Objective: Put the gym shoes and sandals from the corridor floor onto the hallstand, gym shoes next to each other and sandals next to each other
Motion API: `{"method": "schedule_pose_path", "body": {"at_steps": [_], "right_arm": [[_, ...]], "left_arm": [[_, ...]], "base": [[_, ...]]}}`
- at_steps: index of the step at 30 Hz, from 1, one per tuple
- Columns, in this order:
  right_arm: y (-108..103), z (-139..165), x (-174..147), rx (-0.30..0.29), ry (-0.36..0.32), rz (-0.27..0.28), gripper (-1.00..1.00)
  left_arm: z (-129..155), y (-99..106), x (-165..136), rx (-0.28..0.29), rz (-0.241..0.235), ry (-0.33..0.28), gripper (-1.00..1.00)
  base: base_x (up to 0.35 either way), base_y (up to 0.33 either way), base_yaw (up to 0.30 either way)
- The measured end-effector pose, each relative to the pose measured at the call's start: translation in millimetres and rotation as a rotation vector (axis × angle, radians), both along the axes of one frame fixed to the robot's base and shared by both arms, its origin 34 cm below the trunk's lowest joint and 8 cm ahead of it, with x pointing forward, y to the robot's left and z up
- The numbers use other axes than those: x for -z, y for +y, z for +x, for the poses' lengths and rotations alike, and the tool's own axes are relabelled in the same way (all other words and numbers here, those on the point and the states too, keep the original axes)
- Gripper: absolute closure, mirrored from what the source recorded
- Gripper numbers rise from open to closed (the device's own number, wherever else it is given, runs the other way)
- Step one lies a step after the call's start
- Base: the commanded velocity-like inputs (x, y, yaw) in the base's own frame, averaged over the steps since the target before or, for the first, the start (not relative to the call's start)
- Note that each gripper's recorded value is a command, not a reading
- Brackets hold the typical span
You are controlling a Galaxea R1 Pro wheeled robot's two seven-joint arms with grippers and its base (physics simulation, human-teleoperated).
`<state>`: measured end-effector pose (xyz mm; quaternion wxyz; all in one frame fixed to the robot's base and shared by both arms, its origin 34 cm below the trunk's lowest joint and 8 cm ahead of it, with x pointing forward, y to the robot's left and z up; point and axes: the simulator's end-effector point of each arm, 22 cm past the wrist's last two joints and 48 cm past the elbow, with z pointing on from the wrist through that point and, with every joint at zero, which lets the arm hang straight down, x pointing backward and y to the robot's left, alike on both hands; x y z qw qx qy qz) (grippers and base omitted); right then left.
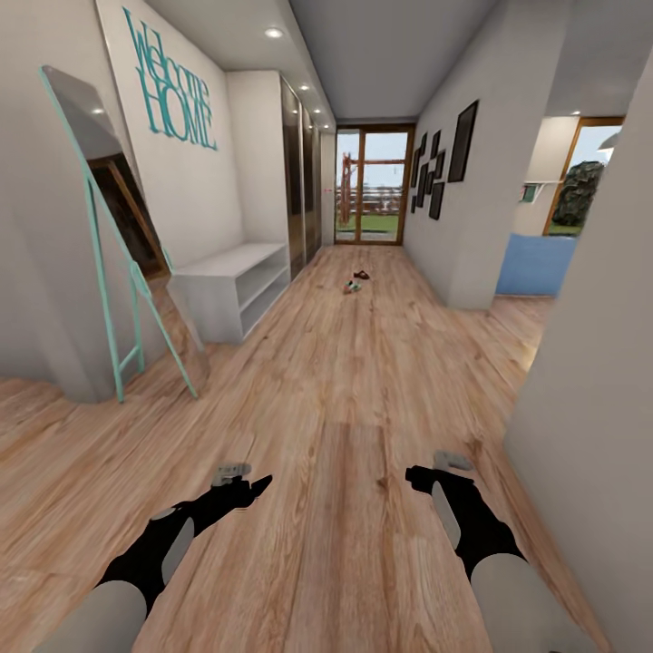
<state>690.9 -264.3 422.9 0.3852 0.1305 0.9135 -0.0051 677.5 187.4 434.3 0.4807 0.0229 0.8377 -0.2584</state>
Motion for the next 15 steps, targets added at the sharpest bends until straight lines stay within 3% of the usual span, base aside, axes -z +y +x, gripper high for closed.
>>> {"method": "schedule_pose_path", "body": {"at_steps": [15], "right_arm": [[0.0, 0.0, 0.0, 0.000, 0.000, 0.000, -1.00]], "left_arm": [[0.0, 0.0, 0.0, 0.000, 0.000, 0.000, -1.00]], "base": [[0.347, 0.000, 0.000]]}}
